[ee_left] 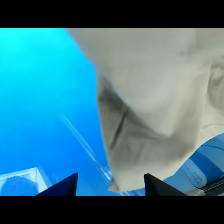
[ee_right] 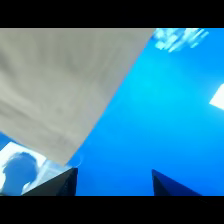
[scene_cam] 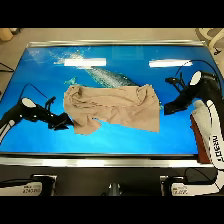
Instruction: Fold the shirts.
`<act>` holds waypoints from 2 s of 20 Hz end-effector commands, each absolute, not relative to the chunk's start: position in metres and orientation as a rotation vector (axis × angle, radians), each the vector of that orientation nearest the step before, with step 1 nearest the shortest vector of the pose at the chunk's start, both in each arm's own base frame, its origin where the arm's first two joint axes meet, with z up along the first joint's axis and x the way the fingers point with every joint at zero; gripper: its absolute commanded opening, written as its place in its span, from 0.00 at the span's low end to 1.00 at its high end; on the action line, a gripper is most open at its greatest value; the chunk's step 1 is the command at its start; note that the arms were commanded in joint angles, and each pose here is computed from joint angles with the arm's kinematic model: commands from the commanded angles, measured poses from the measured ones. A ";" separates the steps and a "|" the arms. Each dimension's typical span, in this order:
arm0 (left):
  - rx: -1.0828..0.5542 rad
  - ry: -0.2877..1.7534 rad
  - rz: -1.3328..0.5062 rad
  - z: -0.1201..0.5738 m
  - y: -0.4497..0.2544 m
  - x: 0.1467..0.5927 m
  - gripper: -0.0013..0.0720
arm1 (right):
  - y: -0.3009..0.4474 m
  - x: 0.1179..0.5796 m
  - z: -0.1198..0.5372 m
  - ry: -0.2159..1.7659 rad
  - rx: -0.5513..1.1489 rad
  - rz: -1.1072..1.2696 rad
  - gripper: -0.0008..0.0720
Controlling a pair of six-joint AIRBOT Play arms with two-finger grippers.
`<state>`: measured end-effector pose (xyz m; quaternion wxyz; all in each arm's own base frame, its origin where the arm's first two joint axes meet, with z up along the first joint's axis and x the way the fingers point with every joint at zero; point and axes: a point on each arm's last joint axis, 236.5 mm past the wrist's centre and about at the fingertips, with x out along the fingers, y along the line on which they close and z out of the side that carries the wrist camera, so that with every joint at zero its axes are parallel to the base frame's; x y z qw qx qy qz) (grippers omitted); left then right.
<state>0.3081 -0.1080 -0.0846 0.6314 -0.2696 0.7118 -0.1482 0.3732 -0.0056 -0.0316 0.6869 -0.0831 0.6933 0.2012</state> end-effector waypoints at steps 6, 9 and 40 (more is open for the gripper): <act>-0.580 1.563 -0.348 -0.109 -0.151 0.306 0.53 | 0.029 0.306 -0.083 1.675 -0.008 0.567 0.92; -0.573 1.569 -0.359 -0.107 -0.154 0.303 0.05 | 0.047 0.309 -0.099 1.619 0.090 0.564 0.92; -0.188 -0.468 -0.332 0.635 -0.064 0.201 0.05 | 0.028 0.269 0.511 -0.089 -0.590 0.105 0.03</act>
